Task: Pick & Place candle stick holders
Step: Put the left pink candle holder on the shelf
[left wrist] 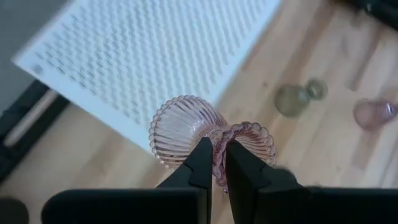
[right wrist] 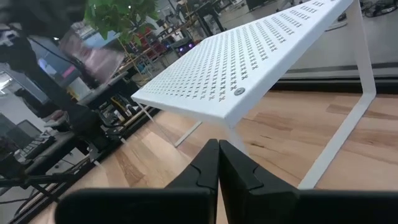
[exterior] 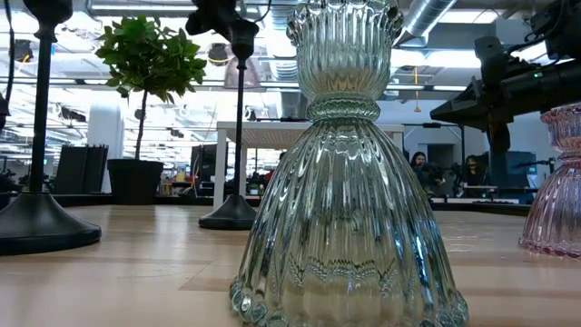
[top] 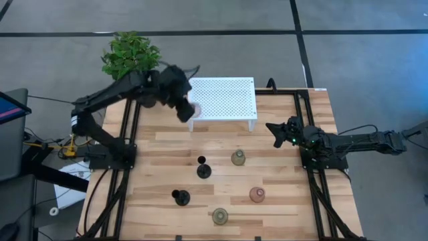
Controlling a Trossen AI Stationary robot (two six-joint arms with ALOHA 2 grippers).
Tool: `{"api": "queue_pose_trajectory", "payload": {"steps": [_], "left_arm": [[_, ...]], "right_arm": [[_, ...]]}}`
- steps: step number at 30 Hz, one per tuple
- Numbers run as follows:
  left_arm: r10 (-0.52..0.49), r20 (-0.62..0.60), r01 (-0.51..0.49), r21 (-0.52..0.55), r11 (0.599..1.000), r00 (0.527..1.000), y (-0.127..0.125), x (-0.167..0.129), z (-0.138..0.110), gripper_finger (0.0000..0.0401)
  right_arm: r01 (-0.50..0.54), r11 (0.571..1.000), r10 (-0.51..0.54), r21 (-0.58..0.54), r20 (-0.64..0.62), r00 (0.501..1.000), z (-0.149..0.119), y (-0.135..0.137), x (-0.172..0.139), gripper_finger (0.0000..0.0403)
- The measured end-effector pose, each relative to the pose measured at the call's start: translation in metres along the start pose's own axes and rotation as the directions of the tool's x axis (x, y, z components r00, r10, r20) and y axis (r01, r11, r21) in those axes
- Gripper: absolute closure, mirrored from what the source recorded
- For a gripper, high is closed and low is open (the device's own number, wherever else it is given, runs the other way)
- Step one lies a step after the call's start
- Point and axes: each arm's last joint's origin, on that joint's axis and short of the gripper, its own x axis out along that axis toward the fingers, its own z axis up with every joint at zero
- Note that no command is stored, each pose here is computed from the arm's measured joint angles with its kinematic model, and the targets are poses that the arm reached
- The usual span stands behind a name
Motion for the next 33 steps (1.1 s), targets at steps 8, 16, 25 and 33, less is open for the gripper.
{"api": "queue_pose_trajectory", "payload": {"steps": [8, 16, 25, 33], "left_arm": [[0.079, -0.008, -0.080, -0.049, 0.996, 0.997, 0.031, 0.033, 0.031, 0.0380], [0.051, 0.053, -0.045, -0.109, 0.993, 0.997, 0.064, 0.060, 0.054, 0.0380], [0.096, 0.077, -0.079, -0.200, 0.977, 0.992, 0.083, 0.058, 0.057, 0.0380], [0.097, 0.053, -0.083, -0.211, 0.974, 0.994, 0.084, 0.072, 0.059, 0.0380]], "right_arm": [[0.000, 1.000, 0.000, -0.011, 0.000, 1.000, 0.000, 0.000, 0.000, 0.0403], [-0.010, 1.000, 0.010, -0.011, -0.007, 1.000, 0.000, 0.000, 0.000, 0.0403], [-0.024, 0.999, 0.024, -0.037, -0.017, 1.000, -0.001, 0.001, 0.000, 0.0403], [-0.024, 0.999, 0.023, -0.037, -0.017, 1.000, -0.001, 0.001, 0.000, 0.0403]]}}
